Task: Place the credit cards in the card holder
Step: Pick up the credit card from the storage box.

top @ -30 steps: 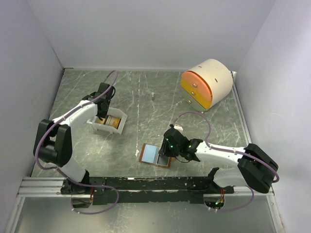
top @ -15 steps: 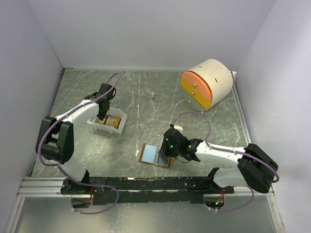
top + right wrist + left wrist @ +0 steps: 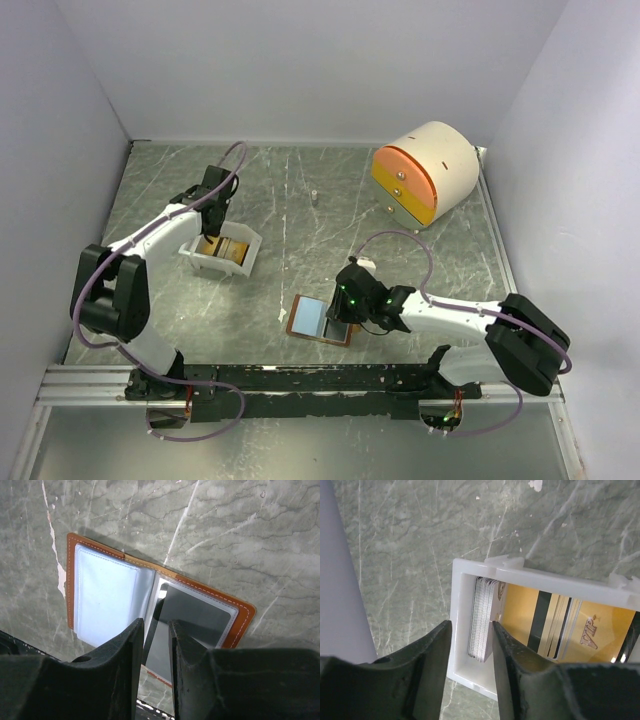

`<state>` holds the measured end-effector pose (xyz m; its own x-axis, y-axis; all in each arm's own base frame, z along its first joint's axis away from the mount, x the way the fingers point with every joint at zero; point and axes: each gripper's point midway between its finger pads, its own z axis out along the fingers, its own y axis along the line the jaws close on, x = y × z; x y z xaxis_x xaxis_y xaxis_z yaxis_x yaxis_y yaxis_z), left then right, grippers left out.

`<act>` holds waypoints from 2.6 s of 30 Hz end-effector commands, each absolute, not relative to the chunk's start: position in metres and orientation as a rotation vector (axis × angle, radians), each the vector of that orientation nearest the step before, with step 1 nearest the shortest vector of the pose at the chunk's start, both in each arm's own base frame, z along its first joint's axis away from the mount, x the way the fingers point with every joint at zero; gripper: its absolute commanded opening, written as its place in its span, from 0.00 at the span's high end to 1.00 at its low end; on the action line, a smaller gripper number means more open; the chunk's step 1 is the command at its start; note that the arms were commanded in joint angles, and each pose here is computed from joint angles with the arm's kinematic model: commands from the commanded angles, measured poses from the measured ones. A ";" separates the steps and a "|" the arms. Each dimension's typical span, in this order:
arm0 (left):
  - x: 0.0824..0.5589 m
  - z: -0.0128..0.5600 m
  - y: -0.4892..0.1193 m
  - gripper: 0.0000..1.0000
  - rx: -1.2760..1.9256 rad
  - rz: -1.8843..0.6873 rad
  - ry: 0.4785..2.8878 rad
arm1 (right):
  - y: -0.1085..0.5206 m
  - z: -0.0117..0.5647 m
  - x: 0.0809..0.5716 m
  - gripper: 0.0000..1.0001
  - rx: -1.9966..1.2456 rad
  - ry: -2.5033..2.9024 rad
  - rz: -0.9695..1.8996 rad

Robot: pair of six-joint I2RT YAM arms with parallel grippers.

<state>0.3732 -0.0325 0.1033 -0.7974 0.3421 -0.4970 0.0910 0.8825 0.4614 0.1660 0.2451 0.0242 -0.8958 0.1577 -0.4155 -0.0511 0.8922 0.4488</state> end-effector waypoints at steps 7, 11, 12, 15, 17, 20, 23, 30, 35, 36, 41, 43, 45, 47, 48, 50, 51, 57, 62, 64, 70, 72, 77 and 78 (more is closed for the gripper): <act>0.382 0.090 -0.040 0.55 0.354 0.547 2.462 | 0.252 0.028 0.171 0.73 0.065 2.601 0.646; 0.384 0.084 -0.043 0.55 0.371 0.527 2.476 | 0.251 0.028 0.171 0.73 0.067 2.601 0.642; 0.384 0.082 -0.042 0.55 0.373 0.538 2.478 | 0.252 0.028 0.171 0.73 0.066 2.602 0.643; 0.384 0.076 -0.038 0.55 0.377 0.577 2.489 | 0.252 0.029 0.172 0.73 0.066 2.600 0.645; 0.383 0.075 -0.034 0.55 0.373 0.611 2.494 | 0.252 0.029 0.172 0.73 0.065 2.599 0.645; 0.384 0.074 -0.031 0.55 0.368 0.639 2.489 | 0.252 0.030 0.172 0.73 0.067 2.595 0.649; 0.384 0.072 -0.031 0.55 0.371 0.638 2.492 | 0.251 0.029 0.172 0.73 0.072 2.596 0.647; 0.385 0.066 -0.028 0.57 0.379 0.676 2.496 | 0.251 0.031 0.171 0.73 0.075 2.592 0.657; 0.383 0.059 -0.022 0.58 0.382 0.737 2.510 | 0.250 0.031 0.171 0.73 0.078 2.589 0.657; 0.383 0.059 -0.022 0.58 0.384 0.745 2.509 | 0.249 0.032 0.170 0.73 0.080 2.589 0.658; 0.384 0.063 -0.017 0.61 0.372 0.797 2.496 | 0.247 0.034 0.170 0.73 0.083 2.578 0.657; 0.385 0.068 -0.017 0.64 0.372 0.810 2.481 | 0.246 0.034 0.171 0.73 0.087 2.574 0.656; 0.386 0.072 -0.018 0.67 0.368 0.813 2.468 | 0.246 0.035 0.170 0.73 0.085 2.574 0.657; 0.388 0.075 -0.019 0.70 0.370 0.826 2.456 | 0.245 0.036 0.170 0.73 0.086 2.572 0.655; 0.388 0.075 -0.018 0.71 0.371 0.833 2.455 | 0.245 0.035 0.170 0.73 0.087 2.573 0.655; 0.389 0.077 -0.018 0.74 0.369 0.840 2.453 | 0.244 0.035 0.170 0.73 0.087 2.575 0.650; 0.390 0.077 -0.018 0.75 0.371 0.840 2.453 | 0.245 0.035 0.170 0.73 0.087 2.573 0.651; 0.391 0.082 -0.020 0.78 0.372 0.836 2.441 | 0.244 0.035 0.170 0.73 0.091 2.571 0.650; 0.389 0.085 -0.023 0.85 0.369 0.809 2.455 | 0.245 0.034 0.170 0.73 0.085 2.577 0.646; 0.388 0.090 -0.026 0.89 0.361 0.788 2.459 | 0.245 0.034 0.170 0.73 0.081 2.582 0.647; 0.385 0.114 -0.043 0.93 0.326 0.616 2.459 | 0.248 0.040 0.170 0.73 0.065 2.567 0.669; 0.382 0.122 -0.049 0.93 0.311 0.562 2.459 | 0.250 0.043 0.171 0.72 0.051 2.562 0.678; 0.372 0.139 -0.057 0.93 0.283 0.459 2.466 | 0.256 0.052 0.172 0.72 0.025 2.552 0.707; 0.370 0.143 -0.057 0.93 0.270 0.449 2.462 | 0.256 0.054 0.173 0.72 0.022 2.549 0.707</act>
